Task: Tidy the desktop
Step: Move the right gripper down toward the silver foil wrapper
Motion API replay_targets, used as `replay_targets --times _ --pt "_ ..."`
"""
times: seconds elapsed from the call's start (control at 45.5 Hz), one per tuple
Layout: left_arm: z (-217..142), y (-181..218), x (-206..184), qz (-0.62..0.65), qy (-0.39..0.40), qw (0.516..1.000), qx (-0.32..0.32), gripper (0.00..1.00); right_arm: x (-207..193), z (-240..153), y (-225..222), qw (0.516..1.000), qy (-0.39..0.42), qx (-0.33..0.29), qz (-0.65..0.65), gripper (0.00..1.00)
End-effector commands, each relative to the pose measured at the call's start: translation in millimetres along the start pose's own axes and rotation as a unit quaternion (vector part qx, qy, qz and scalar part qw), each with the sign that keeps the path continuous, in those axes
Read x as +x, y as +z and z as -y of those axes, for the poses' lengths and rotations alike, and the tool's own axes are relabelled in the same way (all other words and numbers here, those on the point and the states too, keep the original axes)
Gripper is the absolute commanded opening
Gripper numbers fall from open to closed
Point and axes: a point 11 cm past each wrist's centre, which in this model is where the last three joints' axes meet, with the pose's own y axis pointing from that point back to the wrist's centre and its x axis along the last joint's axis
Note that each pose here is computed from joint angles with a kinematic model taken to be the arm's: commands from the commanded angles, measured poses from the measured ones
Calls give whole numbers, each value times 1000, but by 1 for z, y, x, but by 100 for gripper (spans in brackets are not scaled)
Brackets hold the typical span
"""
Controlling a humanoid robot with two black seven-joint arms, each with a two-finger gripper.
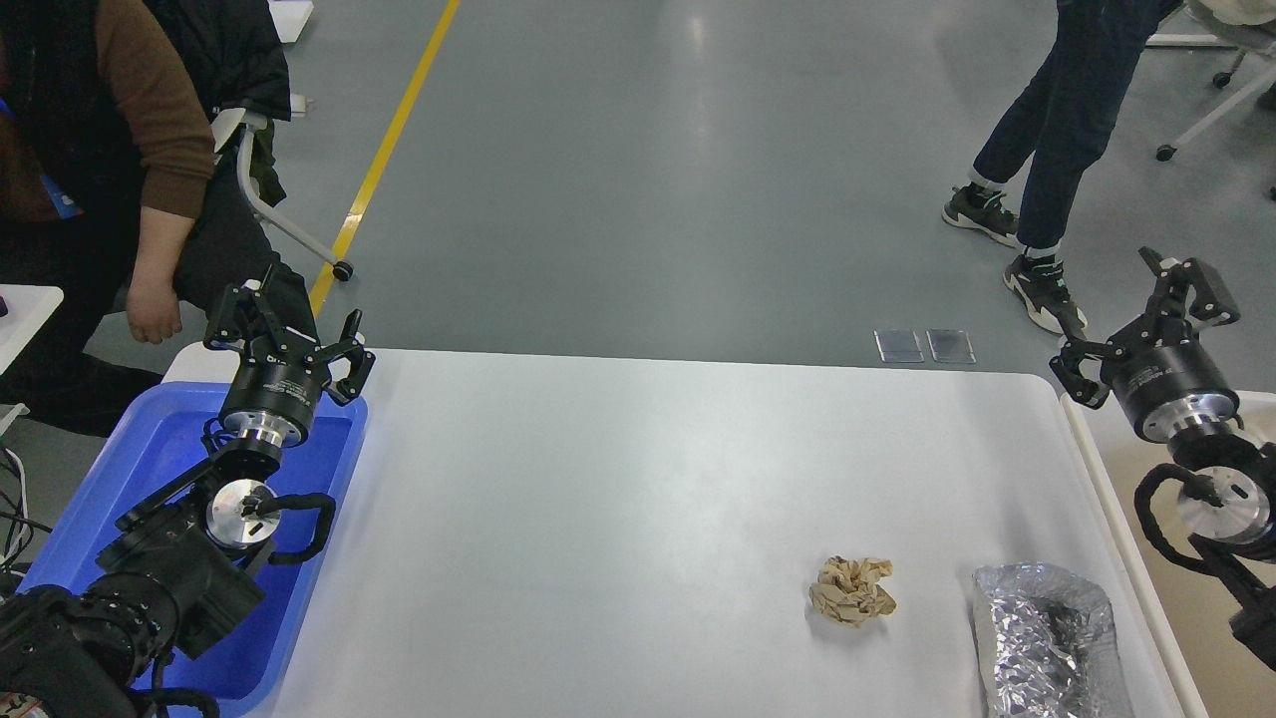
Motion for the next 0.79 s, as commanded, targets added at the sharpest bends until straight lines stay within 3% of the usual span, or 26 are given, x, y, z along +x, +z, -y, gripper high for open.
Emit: replay_targets --times 0.0,0.769 --pt "0 0 0 0 0 1000 0 100 5 -2 -4 1000 4 2 -5 100" --pt "0 0 0 0 0 1000 0 100 33 -2 -47 998 26 30 -41 100"
